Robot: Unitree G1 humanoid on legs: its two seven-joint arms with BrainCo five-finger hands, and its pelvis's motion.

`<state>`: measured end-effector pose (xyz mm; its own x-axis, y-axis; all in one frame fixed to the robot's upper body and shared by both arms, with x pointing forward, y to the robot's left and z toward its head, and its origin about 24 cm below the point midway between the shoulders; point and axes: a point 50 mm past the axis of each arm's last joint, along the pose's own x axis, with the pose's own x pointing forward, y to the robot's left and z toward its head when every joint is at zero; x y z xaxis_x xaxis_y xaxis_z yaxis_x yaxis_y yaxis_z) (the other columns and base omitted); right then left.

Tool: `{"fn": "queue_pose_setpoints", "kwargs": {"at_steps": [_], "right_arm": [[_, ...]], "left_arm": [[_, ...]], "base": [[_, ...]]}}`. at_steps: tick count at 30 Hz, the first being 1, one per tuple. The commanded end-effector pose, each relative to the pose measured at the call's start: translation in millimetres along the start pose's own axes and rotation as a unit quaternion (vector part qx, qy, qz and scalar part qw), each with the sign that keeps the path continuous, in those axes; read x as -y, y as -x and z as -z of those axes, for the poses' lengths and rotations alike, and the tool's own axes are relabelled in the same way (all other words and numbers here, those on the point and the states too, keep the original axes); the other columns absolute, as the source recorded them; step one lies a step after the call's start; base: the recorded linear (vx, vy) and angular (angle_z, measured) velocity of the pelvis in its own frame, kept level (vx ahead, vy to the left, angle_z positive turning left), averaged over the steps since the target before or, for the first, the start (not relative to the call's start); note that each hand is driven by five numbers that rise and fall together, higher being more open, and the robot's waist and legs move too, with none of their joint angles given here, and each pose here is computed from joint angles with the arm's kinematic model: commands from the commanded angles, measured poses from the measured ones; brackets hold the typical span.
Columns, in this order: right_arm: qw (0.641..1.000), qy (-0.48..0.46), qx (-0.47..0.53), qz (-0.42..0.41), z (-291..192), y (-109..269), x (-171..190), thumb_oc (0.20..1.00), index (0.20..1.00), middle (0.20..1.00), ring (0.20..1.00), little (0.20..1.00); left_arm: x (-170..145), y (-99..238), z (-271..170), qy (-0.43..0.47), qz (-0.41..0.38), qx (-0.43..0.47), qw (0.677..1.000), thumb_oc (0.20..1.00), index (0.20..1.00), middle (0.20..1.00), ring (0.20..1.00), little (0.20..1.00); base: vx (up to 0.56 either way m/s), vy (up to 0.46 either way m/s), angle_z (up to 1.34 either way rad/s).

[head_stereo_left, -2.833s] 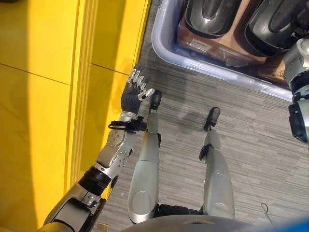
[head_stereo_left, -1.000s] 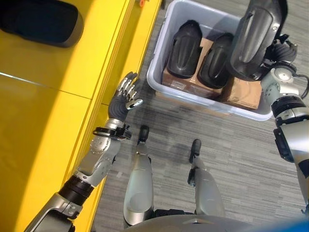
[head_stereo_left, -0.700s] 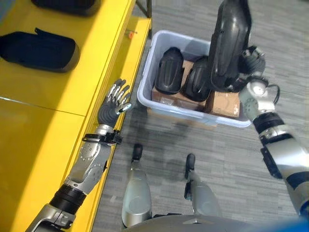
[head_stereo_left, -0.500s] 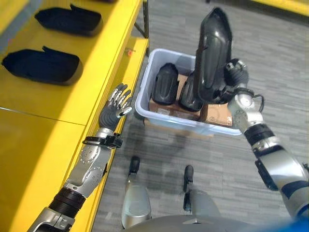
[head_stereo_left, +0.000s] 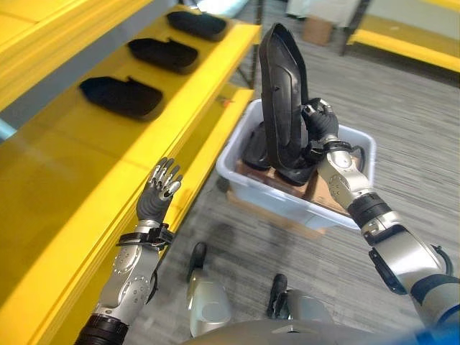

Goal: Move parts from the plastic box to the shelf.

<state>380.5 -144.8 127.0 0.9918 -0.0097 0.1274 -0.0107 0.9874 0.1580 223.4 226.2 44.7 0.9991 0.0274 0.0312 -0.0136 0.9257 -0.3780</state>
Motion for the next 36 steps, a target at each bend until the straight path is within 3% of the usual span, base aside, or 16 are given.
{"fn": "queue_pose_setpoints", "kwargs": {"at_steps": [1, 12, 29, 36], "right_arm": [[0.990, -0.036, 0.129, -0.031, -64, -14, -17, 0.200, 0.200, 0.200, 0.200, 0.200], [0.990, -0.066, 0.126, 0.016, -38, 16, 10, 0.200, 0.200, 0.200, 0.200, 0.200], [0.988, -0.122, 0.092, 0.011, -16, 23, -11, 0.200, 0.200, 0.200, 0.200, 0.200], [0.986, -0.137, 0.091, 0.010, -15, 25, -8, 0.200, 0.200, 0.200, 0.200, 0.200]], "left_arm": [[13, -13, -29, 0.003, 0.043, 0.076, 0.996, 1.000, 1.000, 1.000, 1.000, 1.000], [26, -22, -30, -0.005, 0.064, 0.084, 0.994, 1.000, 1.000, 1.000, 1.000, 1.000], [28, -29, -49, -0.042, 0.060, 0.127, 0.989, 1.000, 1.000, 1.000, 1.000, 1.000], [35, -36, -53, -0.063, 0.082, 0.139, 0.985, 1.000, 1.000, 1.000, 1.000, 1.000]], "base": [[-0.08, -0.024, 0.97], [0.10, 0.135, 1.09], [0.07, 0.210, 0.23], [0.06, 0.007, 0.49]]}}
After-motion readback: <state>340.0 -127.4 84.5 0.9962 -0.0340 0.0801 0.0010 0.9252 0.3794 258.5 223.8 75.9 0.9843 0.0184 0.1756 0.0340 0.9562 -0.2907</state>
